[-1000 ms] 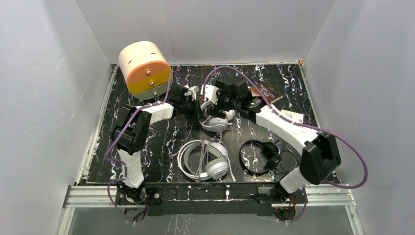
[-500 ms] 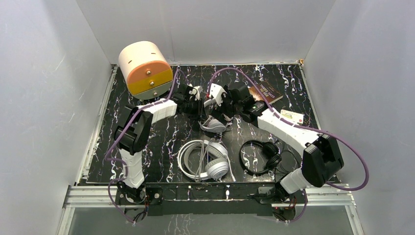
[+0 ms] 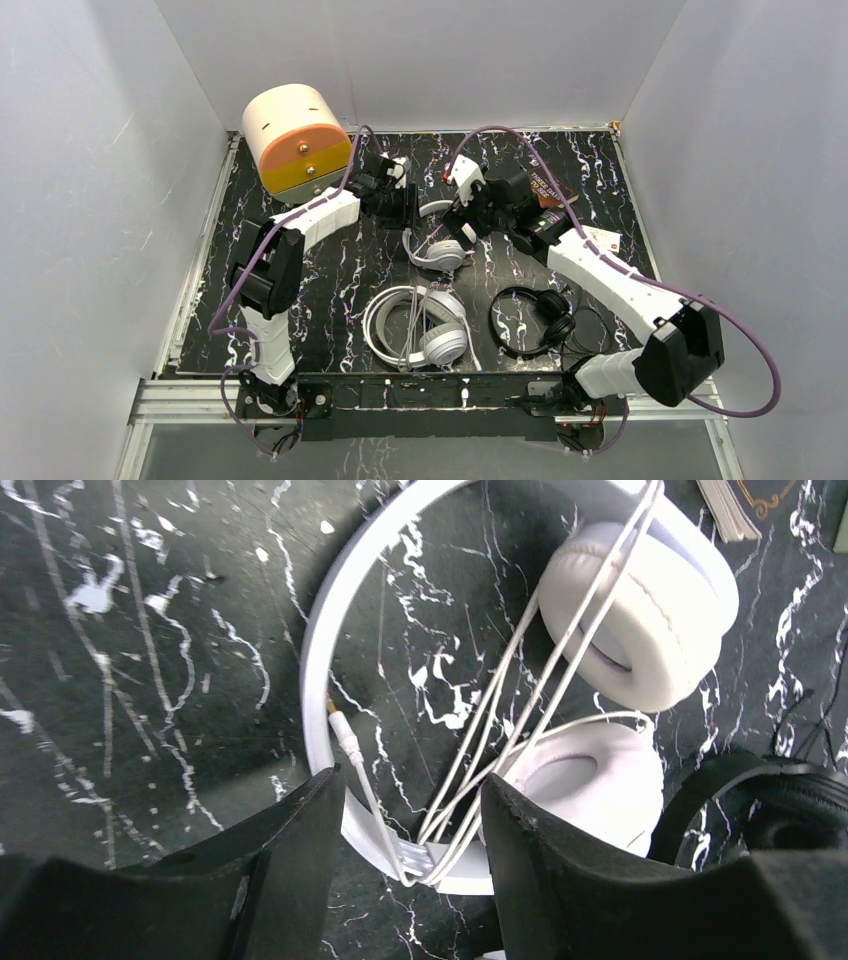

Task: Wrap the headphones
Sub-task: Place the headphones at the center of the board, then pick up the headphones from the center of the board.

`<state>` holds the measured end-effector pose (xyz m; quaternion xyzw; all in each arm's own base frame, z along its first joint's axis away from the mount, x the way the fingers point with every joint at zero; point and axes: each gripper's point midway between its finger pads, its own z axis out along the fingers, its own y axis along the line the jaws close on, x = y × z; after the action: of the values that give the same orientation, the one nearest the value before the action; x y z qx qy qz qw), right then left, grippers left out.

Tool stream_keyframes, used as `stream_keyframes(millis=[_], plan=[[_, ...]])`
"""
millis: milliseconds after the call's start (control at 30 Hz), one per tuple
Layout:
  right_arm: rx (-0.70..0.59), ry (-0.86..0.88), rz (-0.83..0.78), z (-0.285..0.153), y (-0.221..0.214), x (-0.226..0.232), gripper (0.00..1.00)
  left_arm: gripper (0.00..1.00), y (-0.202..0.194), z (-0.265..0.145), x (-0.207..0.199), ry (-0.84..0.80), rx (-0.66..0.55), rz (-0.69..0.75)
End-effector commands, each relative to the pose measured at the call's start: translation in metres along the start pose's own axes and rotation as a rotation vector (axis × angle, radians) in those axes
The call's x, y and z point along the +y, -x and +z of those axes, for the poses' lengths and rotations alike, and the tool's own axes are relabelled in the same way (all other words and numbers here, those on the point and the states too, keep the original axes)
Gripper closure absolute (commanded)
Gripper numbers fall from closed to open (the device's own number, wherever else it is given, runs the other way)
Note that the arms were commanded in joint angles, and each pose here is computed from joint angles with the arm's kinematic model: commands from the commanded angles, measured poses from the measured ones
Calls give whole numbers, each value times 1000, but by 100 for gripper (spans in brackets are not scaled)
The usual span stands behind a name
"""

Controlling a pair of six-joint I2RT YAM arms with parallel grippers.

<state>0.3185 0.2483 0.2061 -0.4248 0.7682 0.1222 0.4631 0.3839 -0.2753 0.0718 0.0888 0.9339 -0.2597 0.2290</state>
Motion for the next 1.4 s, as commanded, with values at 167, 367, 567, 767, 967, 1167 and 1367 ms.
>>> stream_keyframes(millis=[167, 367, 567, 767, 967, 1167, 1367], plan=[[85, -163, 290, -40, -4, -21, 1, 43, 41, -59, 4, 174, -99, 69], [168, -129, 723, -86, -53, -21, 1, 23, 53, -131, -37, 60, -222, 105], [366, -435, 1203, -138, -135, -31, 1, 2, 22, -198, -97, -262, -307, 77], [612, -645, 1456, -136, -212, 0, 1, 2, -12, -236, -125, -459, -330, 64], [721, -755, 1415, -132, -256, 3, 2, 2, -41, -252, -132, -534, -286, 109], [726, -661, 1390, -108, -272, 13, 1, 2, -56, -251, -124, -516, -266, 137], [630, -681, 1374, -82, -254, -20, 2, 2, -57, -244, -123, -517, -254, 149]])
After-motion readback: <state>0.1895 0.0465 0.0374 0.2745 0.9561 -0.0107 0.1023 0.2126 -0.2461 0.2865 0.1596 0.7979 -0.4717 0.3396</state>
